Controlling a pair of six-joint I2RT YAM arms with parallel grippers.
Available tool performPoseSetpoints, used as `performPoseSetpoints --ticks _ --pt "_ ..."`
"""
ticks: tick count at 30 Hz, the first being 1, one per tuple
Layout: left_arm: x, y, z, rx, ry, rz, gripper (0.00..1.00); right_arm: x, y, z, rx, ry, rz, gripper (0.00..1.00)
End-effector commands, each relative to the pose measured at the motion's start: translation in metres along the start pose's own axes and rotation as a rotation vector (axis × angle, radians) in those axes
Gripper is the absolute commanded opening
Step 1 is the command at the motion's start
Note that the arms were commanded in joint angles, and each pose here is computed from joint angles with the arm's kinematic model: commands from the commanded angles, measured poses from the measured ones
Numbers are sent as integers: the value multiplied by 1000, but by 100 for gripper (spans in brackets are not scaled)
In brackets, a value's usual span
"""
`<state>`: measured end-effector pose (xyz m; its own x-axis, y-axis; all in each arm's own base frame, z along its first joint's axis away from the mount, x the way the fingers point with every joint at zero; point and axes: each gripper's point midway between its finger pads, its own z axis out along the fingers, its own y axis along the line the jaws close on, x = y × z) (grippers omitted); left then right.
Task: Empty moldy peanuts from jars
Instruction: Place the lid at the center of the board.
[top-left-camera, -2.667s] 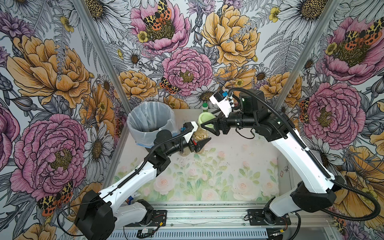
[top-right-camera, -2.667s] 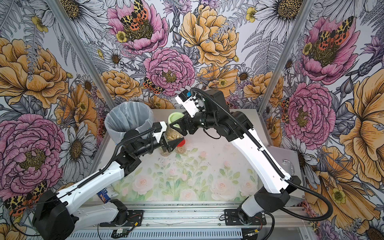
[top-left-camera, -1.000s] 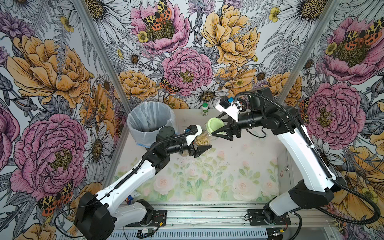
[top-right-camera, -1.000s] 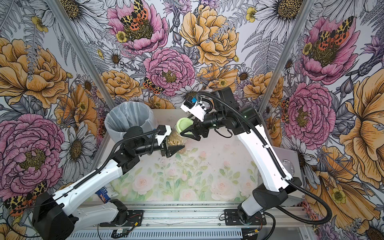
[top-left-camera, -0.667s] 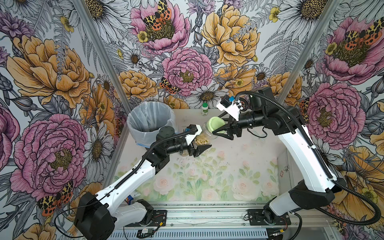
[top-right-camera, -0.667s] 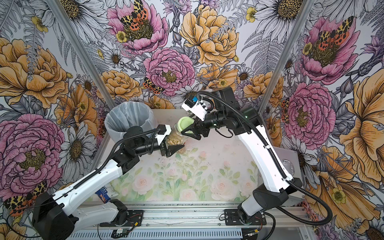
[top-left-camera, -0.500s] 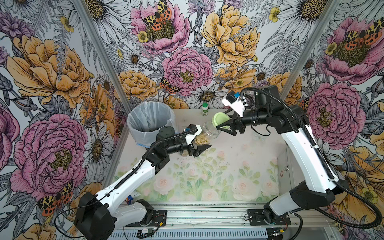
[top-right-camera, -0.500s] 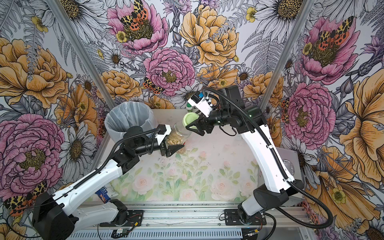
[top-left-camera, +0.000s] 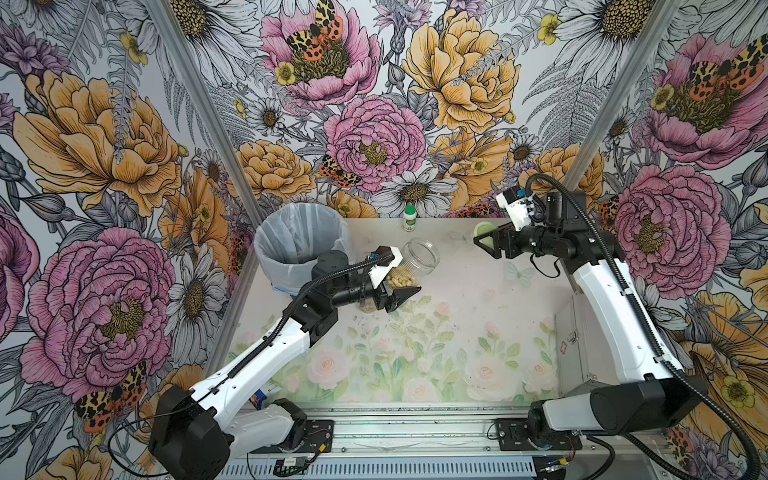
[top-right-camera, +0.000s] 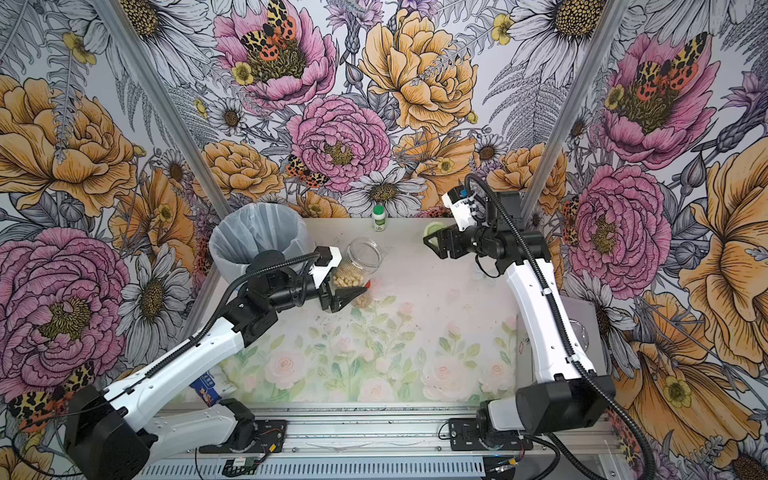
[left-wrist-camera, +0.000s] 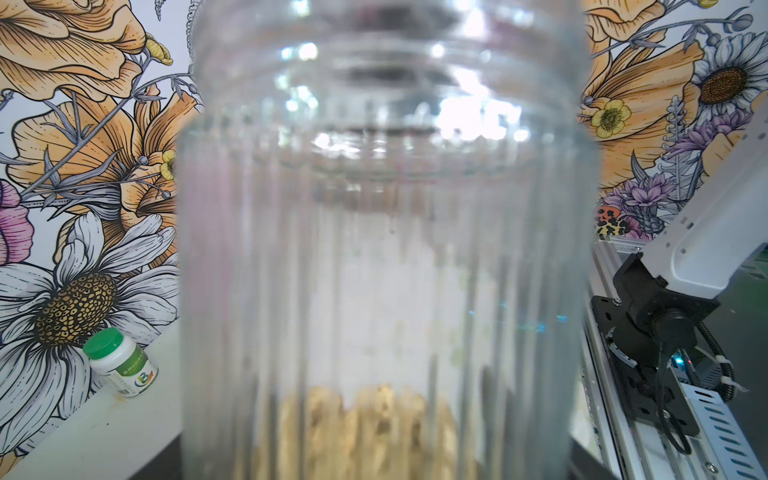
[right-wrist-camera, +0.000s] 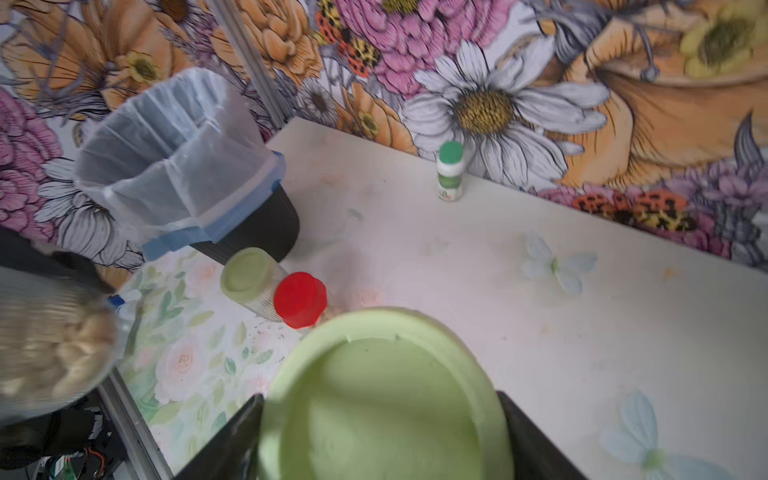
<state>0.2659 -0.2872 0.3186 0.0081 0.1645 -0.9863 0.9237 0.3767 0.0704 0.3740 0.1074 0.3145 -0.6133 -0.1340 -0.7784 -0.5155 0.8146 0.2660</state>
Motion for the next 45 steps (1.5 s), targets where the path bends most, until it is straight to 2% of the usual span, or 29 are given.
performPoseSetpoints --ticks 1,5,10,16,25,37,45 --pt "-42 10 -9 -52 -90 82 11 5 -49 23 81 -40 115 78" --pt "-42 14 -8 -61 -82 83 11 38 -97 53 167 9 219 78" --pt "-44 19 -6 -72 -71 85 12 78 -160 84 341 82 333 78" --pt "-44 24 -6 -89 -42 89 14 110 -210 110 482 142 409 78" --pt "-48 31 -10 -115 -36 92 15 139 -252 129 610 213 477 80" --pt "-54 48 -21 -177 2 95 15 157 -271 141 632 283 573 82" --pt "-65 64 -40 -249 19 108 16 174 -275 143 632 355 603 86"
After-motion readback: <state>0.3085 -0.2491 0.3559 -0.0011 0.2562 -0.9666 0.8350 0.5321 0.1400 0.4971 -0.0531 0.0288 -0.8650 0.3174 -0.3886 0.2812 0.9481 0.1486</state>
